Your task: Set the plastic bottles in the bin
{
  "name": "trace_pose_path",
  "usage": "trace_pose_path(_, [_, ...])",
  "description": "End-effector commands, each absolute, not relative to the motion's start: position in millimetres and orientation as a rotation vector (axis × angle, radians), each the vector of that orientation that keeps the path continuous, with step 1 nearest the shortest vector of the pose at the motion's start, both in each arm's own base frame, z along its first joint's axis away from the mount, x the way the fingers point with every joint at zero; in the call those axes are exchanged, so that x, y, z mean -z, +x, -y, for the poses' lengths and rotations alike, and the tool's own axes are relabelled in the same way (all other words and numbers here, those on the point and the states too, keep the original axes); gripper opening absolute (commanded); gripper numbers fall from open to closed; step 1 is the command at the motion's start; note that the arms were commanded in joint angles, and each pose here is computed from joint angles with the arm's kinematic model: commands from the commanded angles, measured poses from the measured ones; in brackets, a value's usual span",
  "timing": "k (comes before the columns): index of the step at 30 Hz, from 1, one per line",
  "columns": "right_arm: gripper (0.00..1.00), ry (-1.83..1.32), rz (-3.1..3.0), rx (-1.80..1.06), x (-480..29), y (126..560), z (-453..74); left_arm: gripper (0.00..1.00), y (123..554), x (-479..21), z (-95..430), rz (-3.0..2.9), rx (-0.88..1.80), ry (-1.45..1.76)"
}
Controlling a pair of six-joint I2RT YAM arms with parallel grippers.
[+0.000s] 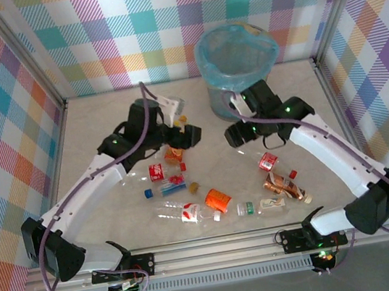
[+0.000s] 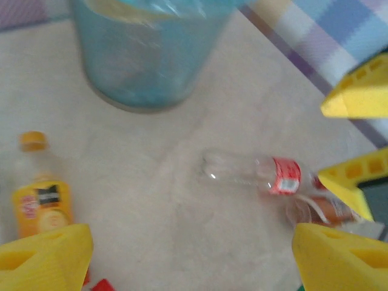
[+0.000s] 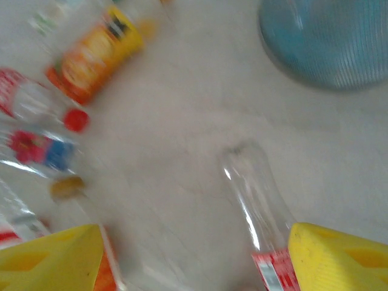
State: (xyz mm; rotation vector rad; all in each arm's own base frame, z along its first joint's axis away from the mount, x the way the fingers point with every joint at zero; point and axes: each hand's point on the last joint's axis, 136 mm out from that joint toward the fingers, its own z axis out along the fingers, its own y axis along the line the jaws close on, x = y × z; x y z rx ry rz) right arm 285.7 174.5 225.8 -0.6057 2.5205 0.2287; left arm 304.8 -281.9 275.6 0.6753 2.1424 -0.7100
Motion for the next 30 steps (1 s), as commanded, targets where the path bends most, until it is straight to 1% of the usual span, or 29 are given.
trace_pose_path(1, [0.82,-0.684,-2.641,0.054,-179,269,-134,0.87,269,-263,320,-2.015,0.78,0.948])
trace_pose_path(4, [0.84,-0.875,-2.634,0.105,-152,269,-133,0.88,244,-239,343,-1.979,0.784,1.105])
trace_pose_path(6, [0.85,-0.942,-2.594,0.091,-141,277,-141,0.88,229,-224,354,-1.964,0.816,1.193])
trace_pose_path(9, [0.87,-0.992,-2.539,0.06,-132,296,-154,0.88,211,-213,367,-1.896,0.886,1.292])
trace_pose_path(13, [0.89,-1.021,-2.568,0.055,-115,319,-159,0.88,192,-197,372,-1.802,0.881,1.411])
trace_pose_path(18, [0.9,-1.052,-2.646,0.029,-88,331,-165,0.9,189,-182,368,-1.72,0.816,1.44])
trace_pose_path(25, [0.91,-1.074,-2.686,0.054,-60,343,-165,0.92,179,-179,362,-1.613,0.828,1.437])
trace_pose_path(30, [0.9,-1.107,-2.717,0.052,-47,346,-165,0.91,180,-177,357,-1.636,0.797,1.433])
